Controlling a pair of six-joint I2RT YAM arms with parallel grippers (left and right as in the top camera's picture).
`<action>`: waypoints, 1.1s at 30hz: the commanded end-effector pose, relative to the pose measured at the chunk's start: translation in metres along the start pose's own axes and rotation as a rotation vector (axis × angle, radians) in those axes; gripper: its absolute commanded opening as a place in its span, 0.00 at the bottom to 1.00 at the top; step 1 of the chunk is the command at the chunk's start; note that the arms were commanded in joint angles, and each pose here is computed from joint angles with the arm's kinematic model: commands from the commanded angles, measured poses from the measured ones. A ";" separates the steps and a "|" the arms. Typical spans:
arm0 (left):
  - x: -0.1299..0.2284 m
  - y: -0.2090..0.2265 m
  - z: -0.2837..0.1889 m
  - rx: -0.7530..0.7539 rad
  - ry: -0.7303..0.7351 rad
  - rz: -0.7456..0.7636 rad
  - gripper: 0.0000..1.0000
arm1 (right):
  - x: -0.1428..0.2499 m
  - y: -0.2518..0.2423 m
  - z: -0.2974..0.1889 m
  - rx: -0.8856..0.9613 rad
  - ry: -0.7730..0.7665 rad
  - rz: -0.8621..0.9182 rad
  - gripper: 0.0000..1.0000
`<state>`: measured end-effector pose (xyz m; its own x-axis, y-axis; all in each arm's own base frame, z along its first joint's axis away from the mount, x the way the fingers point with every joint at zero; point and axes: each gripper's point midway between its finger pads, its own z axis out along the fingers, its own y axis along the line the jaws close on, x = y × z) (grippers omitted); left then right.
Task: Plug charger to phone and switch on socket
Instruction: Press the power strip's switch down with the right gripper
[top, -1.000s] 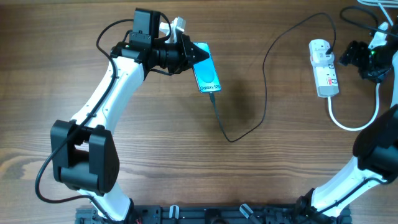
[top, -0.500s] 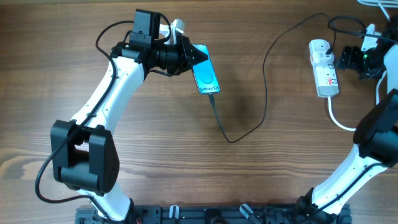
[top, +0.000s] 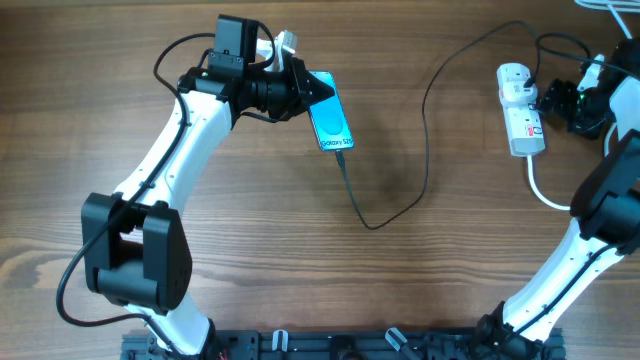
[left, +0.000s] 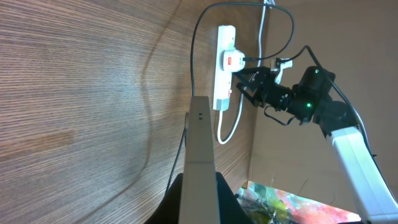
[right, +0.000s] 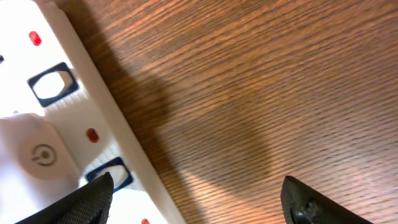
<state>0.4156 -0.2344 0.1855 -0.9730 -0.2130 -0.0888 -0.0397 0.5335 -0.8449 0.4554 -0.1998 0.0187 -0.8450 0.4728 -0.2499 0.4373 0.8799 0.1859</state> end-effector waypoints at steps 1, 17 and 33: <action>0.000 -0.015 -0.009 0.021 -0.018 0.047 0.04 | 0.006 0.008 0.008 -0.059 0.027 0.055 0.87; 0.000 -0.015 -0.008 0.021 -0.017 0.046 0.04 | 0.018 -0.002 0.021 0.001 0.041 0.076 0.92; 0.000 -0.015 -0.009 0.021 -0.018 0.047 0.04 | 0.035 0.019 0.021 -0.104 0.107 0.064 0.92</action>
<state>0.4166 -0.2335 0.1845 -0.9716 -0.2181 -0.0921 -0.0414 0.5394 -0.8410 0.4494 -0.1874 0.0110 -0.8134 0.5482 -0.1947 0.4912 0.8265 0.2750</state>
